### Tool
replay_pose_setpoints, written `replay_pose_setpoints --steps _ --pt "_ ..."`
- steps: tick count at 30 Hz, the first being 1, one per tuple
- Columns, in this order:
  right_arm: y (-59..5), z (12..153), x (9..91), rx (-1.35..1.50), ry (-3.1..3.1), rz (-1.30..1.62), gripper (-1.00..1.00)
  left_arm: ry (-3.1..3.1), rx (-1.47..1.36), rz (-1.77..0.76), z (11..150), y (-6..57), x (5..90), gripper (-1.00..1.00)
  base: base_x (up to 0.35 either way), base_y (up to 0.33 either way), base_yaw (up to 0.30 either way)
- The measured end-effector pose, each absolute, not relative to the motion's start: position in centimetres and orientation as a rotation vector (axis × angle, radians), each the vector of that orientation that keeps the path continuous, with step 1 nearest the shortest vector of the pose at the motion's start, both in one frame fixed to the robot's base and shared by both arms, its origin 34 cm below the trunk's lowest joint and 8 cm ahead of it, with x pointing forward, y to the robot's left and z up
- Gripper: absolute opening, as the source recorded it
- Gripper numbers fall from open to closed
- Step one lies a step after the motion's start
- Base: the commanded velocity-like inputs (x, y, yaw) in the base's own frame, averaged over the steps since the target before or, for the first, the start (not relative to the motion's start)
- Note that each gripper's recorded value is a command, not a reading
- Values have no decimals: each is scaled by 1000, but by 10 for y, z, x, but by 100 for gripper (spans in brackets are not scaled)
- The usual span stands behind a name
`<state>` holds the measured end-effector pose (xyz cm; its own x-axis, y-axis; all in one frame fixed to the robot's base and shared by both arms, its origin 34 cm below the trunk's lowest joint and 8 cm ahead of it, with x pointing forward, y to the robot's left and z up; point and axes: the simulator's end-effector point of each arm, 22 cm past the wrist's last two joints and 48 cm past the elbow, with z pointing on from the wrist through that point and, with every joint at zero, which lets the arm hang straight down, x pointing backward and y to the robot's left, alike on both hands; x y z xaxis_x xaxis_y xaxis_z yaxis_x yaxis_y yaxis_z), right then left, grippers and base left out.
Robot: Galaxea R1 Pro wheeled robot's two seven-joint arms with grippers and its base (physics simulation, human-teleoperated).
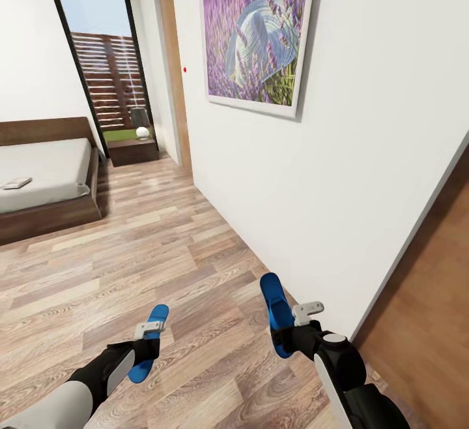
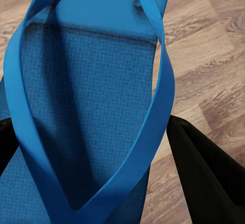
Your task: In the bedroom, move the book from the bed onto either nightstand, and place the two sandals side by side next to the bed.
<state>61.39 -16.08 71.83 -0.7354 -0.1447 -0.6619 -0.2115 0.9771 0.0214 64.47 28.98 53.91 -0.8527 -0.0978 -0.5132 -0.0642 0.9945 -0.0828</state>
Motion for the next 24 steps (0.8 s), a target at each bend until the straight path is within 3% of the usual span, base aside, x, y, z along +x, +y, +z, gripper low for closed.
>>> replay_pose_setpoints --steps 11,24 --pt "-160 719 614 -247 2408 125 -100 2594 -113 -85 540 290 645 -100 174 0 61" --pt "-160 719 614 -246 2408 125 -100 2591 -111 -86 540 289 645 -100 57 0 244"
